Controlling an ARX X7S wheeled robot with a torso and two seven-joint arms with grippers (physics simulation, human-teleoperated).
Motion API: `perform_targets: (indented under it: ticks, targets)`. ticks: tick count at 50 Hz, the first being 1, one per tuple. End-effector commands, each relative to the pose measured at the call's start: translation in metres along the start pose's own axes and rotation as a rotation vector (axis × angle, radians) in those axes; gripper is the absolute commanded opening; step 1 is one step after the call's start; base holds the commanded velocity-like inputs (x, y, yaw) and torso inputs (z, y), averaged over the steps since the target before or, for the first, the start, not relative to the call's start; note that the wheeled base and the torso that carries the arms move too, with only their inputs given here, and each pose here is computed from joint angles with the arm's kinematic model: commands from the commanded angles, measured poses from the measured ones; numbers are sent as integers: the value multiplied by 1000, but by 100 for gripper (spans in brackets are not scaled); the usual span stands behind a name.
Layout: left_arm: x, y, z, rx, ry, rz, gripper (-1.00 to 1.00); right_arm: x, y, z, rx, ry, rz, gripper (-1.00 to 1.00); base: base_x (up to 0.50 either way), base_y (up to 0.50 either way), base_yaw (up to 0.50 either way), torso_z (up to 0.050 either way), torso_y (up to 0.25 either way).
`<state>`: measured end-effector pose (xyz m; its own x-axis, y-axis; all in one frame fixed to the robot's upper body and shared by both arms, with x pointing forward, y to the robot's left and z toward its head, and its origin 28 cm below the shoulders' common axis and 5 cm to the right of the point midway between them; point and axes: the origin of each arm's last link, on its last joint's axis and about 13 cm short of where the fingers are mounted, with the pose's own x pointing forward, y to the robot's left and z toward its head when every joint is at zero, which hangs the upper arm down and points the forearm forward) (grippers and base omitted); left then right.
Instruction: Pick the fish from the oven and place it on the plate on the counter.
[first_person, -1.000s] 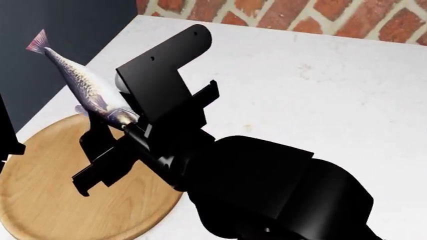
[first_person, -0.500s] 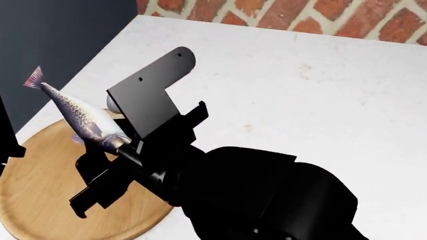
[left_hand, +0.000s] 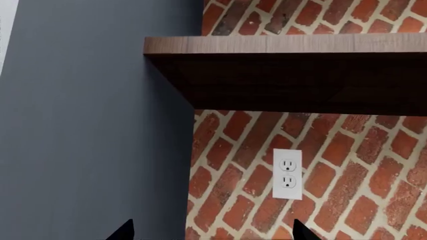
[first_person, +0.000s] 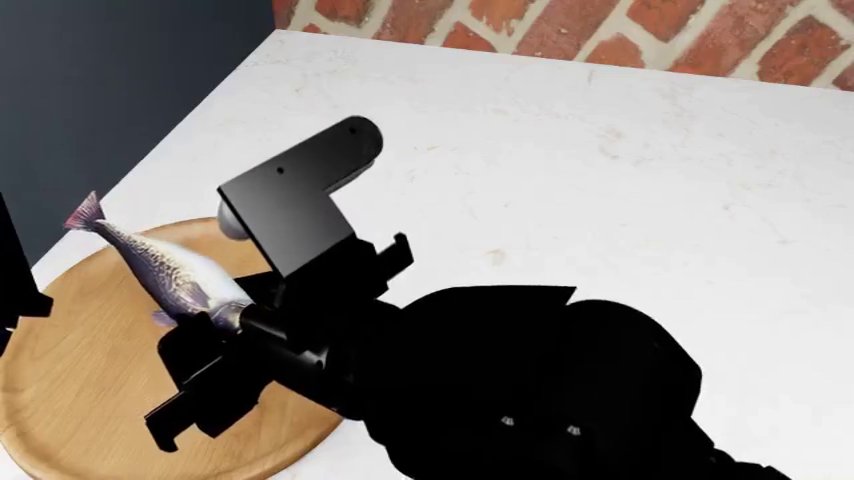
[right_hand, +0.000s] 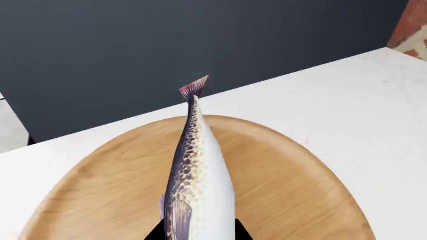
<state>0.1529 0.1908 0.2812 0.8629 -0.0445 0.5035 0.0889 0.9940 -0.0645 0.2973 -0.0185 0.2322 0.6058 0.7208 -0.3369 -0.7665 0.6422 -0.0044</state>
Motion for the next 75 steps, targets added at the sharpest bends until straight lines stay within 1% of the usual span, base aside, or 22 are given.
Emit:
perform_targets:
  ticks: [1, 8, 18, 42, 75]
  targets:
    - [-1, 0, -3, -8, 3, 4, 100, 0, 0, -1, -8, 40, 10, -100, 0, 0, 0, 0, 0]
    - [-2, 0, -2, -10, 2, 4, 100, 2, 2, -4, -8, 48, 17, -100, 0, 0, 0, 0, 0]
    - [-2, 1, -4, -11, 3, 6, 100, 8, -2, -8, -3, 55, 10, -100, 0, 0, 0, 0, 0]
    - [-3, 2, -4, -16, 5, 13, 100, 14, 0, -19, 12, 87, 23, -100, 0, 0, 0, 0, 0]
    - [-3, 2, -5, -20, 7, 8, 100, 13, 0, -17, 8, 88, 20, -100, 0, 1, 1, 0, 0]
